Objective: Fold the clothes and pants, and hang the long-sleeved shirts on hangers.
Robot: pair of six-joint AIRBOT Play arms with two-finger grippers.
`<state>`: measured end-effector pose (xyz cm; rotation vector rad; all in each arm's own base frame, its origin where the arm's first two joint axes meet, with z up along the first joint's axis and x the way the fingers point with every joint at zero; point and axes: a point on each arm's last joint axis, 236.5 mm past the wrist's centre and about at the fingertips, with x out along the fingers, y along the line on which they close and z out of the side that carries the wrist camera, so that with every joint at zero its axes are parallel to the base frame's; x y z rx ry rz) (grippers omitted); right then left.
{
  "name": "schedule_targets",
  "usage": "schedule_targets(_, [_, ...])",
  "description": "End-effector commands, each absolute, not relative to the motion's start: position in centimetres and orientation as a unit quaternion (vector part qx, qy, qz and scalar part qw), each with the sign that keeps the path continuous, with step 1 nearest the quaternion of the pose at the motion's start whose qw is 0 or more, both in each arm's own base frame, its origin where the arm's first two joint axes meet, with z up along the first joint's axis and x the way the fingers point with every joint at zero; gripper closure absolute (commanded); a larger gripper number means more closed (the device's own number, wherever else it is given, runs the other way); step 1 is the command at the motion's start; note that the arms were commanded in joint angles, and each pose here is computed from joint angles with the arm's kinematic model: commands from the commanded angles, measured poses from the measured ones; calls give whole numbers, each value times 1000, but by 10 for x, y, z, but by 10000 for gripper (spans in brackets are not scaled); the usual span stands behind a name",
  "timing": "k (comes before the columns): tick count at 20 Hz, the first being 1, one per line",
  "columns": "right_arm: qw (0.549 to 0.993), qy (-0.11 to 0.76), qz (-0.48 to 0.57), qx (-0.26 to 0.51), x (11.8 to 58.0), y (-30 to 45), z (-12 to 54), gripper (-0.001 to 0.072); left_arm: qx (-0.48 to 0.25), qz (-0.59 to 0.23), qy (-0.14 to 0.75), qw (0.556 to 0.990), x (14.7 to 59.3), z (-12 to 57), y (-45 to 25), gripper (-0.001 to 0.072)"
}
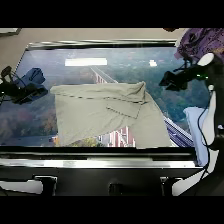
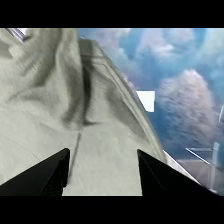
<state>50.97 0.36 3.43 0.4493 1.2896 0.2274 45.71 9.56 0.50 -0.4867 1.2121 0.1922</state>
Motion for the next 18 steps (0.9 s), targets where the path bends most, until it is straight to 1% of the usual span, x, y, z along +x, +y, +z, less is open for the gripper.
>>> schedule_targets(1, [756, 610, 122, 205, 481, -38, 36, 232, -248, 109, 592, 759, 407, -4, 108, 67])
schedule_targets(3, [731, 631, 121, 230, 464, -50, 10, 223, -260, 120, 604, 744, 380, -16, 109, 68])
schedule_targets(5, [696, 656, 133, 259, 443, -48, -21, 210, -269, 130, 608, 736, 364, -23, 111, 68])
schedule_targets(6, [682, 665, 140, 271, 435, -45, -34, 168, -273, 133, 609, 733, 360, -24, 113, 68])
schedule_targets(7, [674, 668, 145, 281, 432, -42, -45, 160, -274, 135, 608, 733, 359, -24, 115, 68])
schedule_targets(10, [656, 651, 186, 333, 443, -18, -59, 159, -275, 135, 608, 733, 359, -25, 116, 68])
schedule_targets(11, [647, 657, 191, 338, 441, -14, -66, 159, -275, 135, 608, 732, 359, -25, 116, 68])
schedule_targets(13, [637, 668, 191, 334, 439, -9, -78, 160, -274, 135, 609, 732, 359, -25, 115, 68])
schedule_targets(18, [637, 674, 192, 321, 439, -4, -85, 162, -274, 135, 609, 732, 359, -25, 115, 68])
